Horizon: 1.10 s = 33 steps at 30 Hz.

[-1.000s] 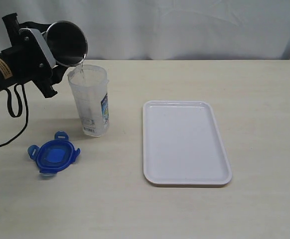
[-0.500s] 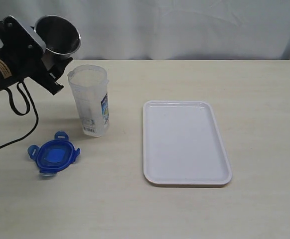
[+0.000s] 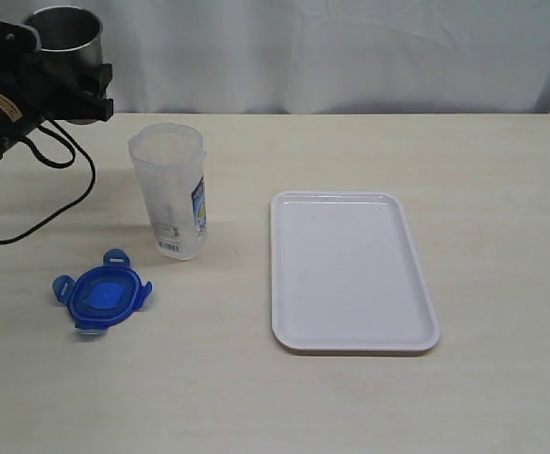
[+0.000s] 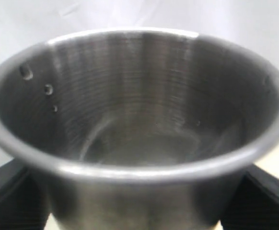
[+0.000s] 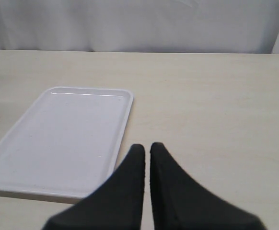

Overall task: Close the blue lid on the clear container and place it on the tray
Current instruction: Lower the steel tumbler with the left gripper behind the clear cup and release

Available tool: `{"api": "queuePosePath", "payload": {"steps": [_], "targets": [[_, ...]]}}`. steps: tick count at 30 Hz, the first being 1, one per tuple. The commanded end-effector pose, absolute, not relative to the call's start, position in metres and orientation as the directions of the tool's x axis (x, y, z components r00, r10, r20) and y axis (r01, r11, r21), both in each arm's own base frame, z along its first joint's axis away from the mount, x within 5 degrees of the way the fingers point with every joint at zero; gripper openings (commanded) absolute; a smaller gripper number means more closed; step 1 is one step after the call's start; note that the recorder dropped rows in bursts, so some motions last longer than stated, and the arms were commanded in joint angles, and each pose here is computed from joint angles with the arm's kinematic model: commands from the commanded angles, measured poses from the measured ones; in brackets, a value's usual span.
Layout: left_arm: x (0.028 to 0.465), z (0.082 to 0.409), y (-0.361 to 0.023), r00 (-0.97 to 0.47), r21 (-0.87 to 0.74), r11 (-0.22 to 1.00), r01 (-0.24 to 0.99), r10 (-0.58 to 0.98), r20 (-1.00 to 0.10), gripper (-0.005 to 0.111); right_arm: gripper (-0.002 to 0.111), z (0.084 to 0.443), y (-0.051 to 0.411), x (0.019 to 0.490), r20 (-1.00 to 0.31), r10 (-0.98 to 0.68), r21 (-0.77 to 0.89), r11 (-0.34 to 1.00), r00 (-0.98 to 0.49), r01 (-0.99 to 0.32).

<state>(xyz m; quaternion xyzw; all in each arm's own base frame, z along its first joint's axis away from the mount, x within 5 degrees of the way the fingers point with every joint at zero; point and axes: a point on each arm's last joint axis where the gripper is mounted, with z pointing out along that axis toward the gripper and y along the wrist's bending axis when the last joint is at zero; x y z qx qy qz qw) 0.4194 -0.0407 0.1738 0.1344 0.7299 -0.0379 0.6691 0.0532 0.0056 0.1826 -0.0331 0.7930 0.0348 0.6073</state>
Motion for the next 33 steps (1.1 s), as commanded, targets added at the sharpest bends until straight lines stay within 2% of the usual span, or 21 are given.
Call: {"api": "queuePosePath", "payload": {"steps": [1, 8, 10, 15, 17, 22, 25, 33], "targets": [[0.456, 0.172, -0.025, -0.062, 0.054, 0.980, 0.193, 0.067, -0.996, 0.000, 0.004, 0.182, 0.005, 0.053, -0.967, -0.011, 0.012, 0.996, -0.256, -0.086], [0.515, 0.143, -0.019, -0.008, 0.051, 0.983, 0.174, 0.053, -0.999, 0.000, 0.004, 0.182, 0.005, 0.053, -0.967, -0.011, 0.012, 0.996, -0.256, -0.086], [0.522, 0.130, -0.019, -0.029, -0.004, 0.985, 0.173, 0.001, -1.000, 0.000, 0.004, 0.182, 0.005, 0.053, -0.967, -0.011, 0.012, 0.996, -0.256, -0.086], [0.521, 0.098, -0.019, -0.098, -0.019, 0.985, 0.171, -0.002, -0.995, 0.000, 0.004, 0.182, 0.005, 0.053, -0.967, -0.011, 0.012, 0.996, -0.256, -0.086], [0.520, 0.096, -0.020, -0.048, -0.032, 0.982, 0.184, -0.023, -0.999, 0.000, 0.004, 0.182, 0.005, 0.053, -0.967, -0.011, 0.012, 0.996, -0.256, -0.086], [0.519, 0.094, -0.021, -0.077, -0.048, 0.981, 0.188, -0.034, -0.996, 0.000, 0.004, 0.182, 0.005, 0.053, -0.967, -0.011, 0.012, 0.996, -0.256, -0.086], [0.515, 0.089, -0.025, -0.116, -0.071, 0.969, 0.238, -0.044, -0.992, 0.000, 0.004, 0.182, 0.005, 0.053, -0.967, -0.011, 0.012, 0.996, -0.256, -0.086], [0.501, 0.080, -0.049, -0.096, -0.025, 0.922, 0.388, 0.014, -0.995, 0.000, 0.004, 0.182, 0.005, 0.053, -0.967, -0.011, 0.012, 0.996, -0.256, -0.086]]}}
